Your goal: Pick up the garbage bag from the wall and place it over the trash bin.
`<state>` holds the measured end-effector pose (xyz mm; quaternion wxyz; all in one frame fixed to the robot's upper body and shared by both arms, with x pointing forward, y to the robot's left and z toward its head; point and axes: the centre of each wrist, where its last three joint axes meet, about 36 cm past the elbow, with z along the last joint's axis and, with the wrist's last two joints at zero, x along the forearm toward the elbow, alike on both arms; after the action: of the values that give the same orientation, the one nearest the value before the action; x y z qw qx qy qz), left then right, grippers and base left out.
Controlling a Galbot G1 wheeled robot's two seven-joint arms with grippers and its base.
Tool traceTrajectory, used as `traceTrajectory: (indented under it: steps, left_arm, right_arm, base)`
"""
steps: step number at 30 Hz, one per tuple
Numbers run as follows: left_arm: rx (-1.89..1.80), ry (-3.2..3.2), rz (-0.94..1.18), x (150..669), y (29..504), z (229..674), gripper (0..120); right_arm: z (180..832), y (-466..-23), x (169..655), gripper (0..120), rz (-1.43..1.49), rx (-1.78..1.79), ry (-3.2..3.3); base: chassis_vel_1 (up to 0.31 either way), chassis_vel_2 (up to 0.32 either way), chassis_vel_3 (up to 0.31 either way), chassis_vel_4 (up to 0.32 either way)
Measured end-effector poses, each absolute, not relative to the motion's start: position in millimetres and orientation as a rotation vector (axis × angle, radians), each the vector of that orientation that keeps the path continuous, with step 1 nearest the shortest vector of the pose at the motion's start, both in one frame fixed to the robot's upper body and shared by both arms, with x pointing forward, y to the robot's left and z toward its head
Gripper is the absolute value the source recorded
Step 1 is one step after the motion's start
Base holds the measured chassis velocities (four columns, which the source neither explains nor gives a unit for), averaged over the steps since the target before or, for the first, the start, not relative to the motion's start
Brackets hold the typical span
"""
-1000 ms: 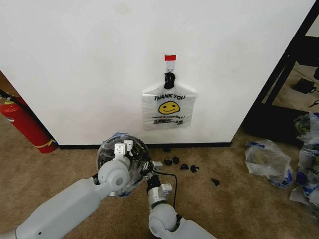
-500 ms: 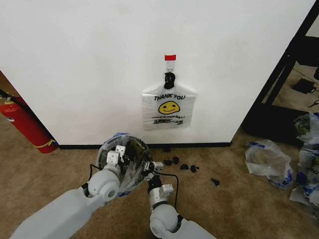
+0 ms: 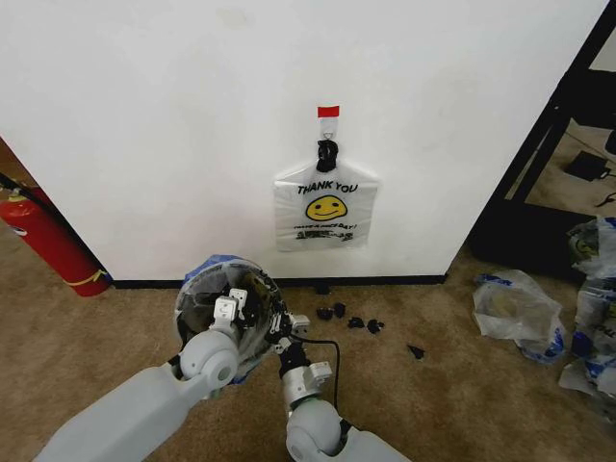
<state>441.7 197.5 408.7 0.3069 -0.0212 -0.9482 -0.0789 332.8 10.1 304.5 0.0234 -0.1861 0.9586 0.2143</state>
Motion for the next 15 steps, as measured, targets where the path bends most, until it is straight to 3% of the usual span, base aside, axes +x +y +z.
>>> traceTrajectory:
  steps: [15]
  left_arm:
    - [0.015,-2.536,-0.196,448.3,225.5,418.5,0]
  right_arm:
    - [298.2,6.9,335.8,0,0.613,-0.534,3.008]
  base:
    - [0.0,0.0,0.0,0.0]
